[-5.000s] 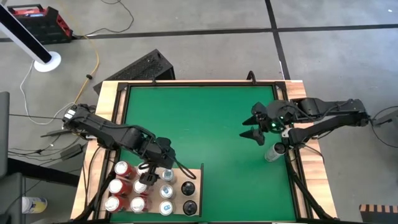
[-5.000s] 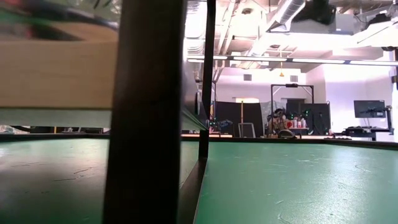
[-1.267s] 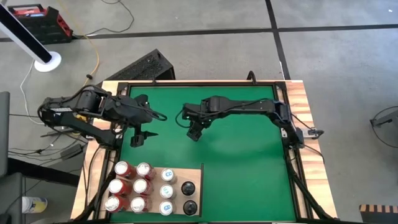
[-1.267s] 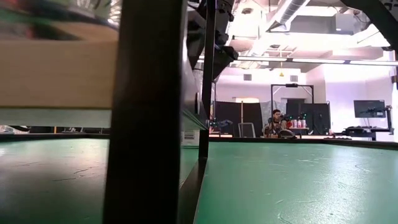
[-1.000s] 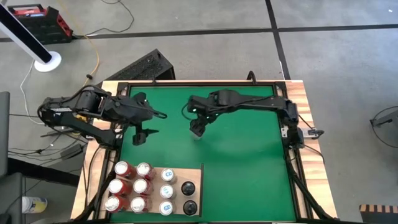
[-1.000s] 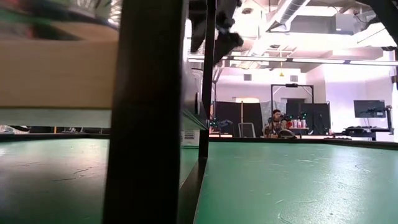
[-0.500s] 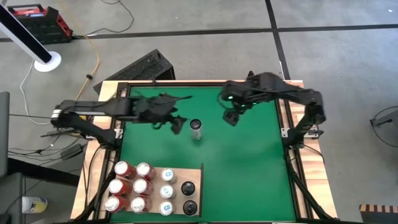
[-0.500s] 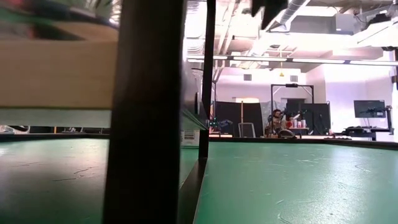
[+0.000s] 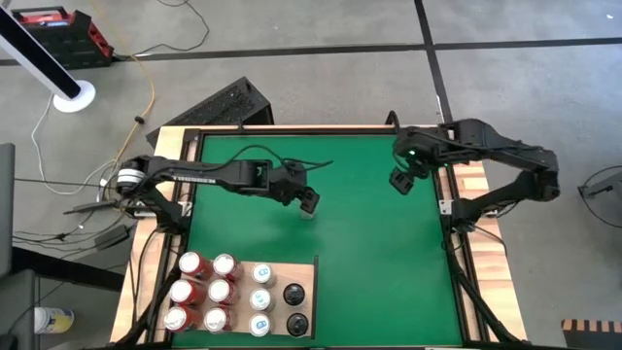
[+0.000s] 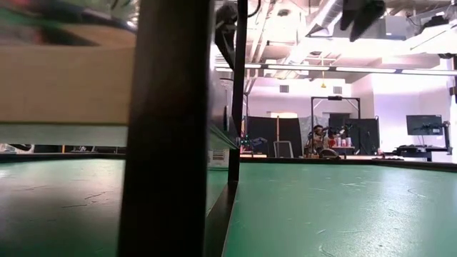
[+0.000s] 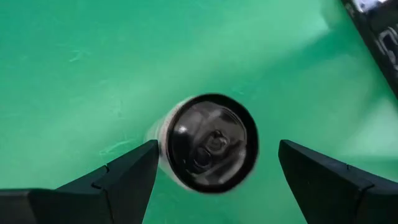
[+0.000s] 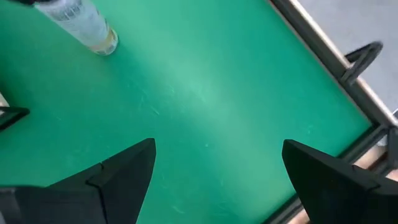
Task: Place canned beverage on shelf
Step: Put the white yellow soda can on the shelf aligned with the other yellow soda can
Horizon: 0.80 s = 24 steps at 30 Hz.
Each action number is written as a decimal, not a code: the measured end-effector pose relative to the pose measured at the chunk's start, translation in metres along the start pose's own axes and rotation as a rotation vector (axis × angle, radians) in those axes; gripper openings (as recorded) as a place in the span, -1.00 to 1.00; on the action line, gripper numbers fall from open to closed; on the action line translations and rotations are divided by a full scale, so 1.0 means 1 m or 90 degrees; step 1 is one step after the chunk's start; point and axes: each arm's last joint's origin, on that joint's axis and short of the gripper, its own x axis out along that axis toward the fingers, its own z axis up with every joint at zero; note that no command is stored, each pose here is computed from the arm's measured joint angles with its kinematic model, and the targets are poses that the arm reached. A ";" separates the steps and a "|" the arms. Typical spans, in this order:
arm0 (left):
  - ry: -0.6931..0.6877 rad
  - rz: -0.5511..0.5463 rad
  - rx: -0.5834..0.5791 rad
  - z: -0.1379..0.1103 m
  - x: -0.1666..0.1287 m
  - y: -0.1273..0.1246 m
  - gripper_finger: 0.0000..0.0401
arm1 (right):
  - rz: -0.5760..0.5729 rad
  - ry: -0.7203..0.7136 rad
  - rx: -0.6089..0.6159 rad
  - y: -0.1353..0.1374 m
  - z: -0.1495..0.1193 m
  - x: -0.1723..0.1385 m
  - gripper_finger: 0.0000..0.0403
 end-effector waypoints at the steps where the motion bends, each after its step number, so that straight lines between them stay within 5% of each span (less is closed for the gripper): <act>1: -0.003 0.006 -0.005 0.000 0.003 0.000 0.57 | 0.004 0.000 0.004 -0.003 -0.005 0.002 0.86; 11: -0.039 0.043 -0.011 0.002 0.006 0.003 0.57 | 0.046 0.018 0.018 -0.020 -0.039 0.019 0.86; 24: -0.039 0.037 0.003 -0.007 0.027 -0.004 0.57 | 0.050 0.016 -0.003 -0.024 -0.045 0.020 0.86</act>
